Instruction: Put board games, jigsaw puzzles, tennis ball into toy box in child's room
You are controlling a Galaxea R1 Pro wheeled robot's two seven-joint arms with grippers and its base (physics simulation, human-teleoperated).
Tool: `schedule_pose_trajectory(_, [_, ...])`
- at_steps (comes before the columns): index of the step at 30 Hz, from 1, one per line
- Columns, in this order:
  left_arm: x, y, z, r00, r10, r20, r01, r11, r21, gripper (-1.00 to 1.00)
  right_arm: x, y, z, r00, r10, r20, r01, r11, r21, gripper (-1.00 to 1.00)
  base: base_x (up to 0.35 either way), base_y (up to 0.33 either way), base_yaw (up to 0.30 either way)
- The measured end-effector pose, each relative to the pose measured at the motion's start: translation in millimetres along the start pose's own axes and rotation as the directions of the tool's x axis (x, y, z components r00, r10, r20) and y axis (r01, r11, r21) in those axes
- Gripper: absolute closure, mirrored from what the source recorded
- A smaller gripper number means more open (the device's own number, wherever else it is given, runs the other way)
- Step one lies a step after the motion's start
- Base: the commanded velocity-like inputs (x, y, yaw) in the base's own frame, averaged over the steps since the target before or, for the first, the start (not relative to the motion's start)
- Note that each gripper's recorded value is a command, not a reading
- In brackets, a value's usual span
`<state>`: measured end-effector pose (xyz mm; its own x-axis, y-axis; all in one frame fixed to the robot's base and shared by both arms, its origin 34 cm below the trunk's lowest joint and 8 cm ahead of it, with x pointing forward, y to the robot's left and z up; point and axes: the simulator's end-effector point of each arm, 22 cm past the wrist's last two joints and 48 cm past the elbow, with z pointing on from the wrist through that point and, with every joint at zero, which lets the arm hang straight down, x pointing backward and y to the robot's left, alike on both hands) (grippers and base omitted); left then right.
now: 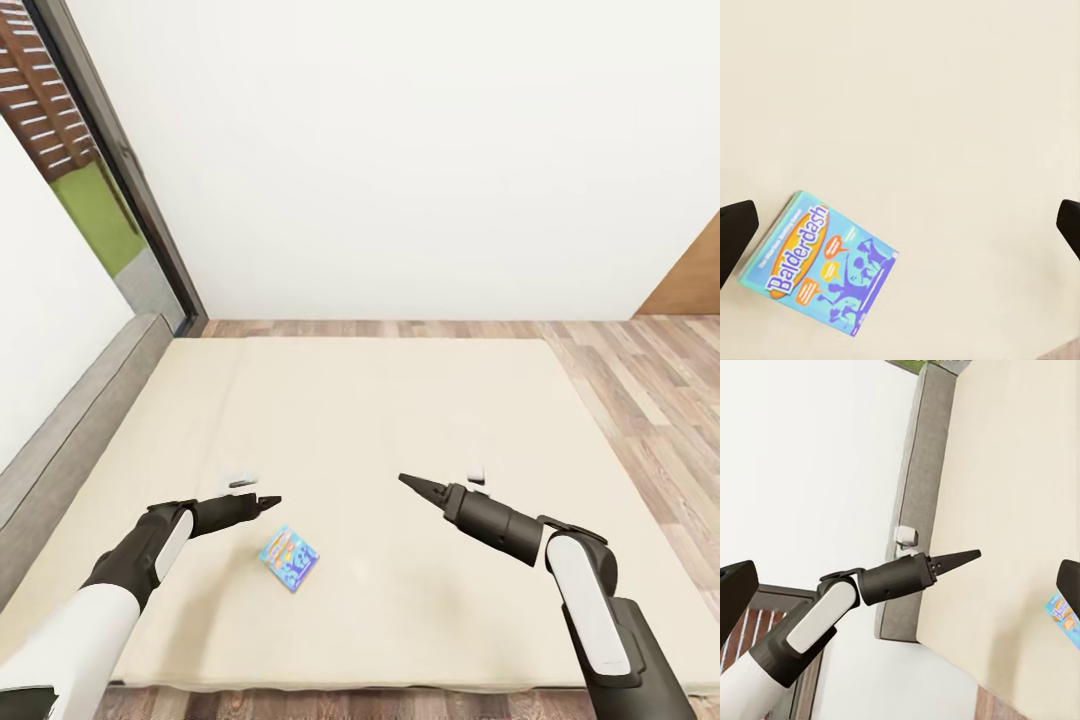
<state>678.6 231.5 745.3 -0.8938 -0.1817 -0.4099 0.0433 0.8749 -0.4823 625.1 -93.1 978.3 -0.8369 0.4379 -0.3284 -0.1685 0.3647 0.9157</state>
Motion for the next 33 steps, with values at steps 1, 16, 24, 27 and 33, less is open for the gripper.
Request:
schedule_pose_trajectory(1, [0.8,0.3,0.6,1.0,-0.001,-0.001,0.001,1.0,0.0,-1.0,0.1,-0.9,0.0,1.0,0.001,0.0,-0.001,1.0,0.001,-1.0,0.0,0.0,0.0])
schedule_pose_trajectory(16, [10.5,-3.2,6.7,0.999,-0.015,-0.029,0.016,0.999,0.038,-1.0,2.7,-12.3,0.8,1.0,0.022,-0.003,-0.022,1.0,0.009,-1.0,0.0,0.0,0.0])
schedule_pose_trajectory(24, [8.5,-14.4,3.9,0.997,-0.031,-0.065,0.036,0.996,0.078,-1.0,0.5,-10.4,-1.3,0.999,0.034,0.005,-0.034,0.999,-0.026,-1.0,0.0,0.0,0.0])
schedule_pose_trajectory(27, [5.2,-16.5,3.0,0.997,-0.036,-0.066,0.041,0.996,0.084,-1.0,-0.8,-9.4,-2.5,0.999,0.038,0.01,-0.037,0.998,-0.042,-1.0,0.0,0.0,0.0])
schedule_pose_trajectory(33, [2.0,-20.1,5.0,0.997,-0.04,-0.067,0.046,0.995,0.091,-1.0,-1.1,-10.9,-3.4,0.999,0.045,0.013,-0.044,0.998,-0.054,-1.0,0.0,0.0,0.0])
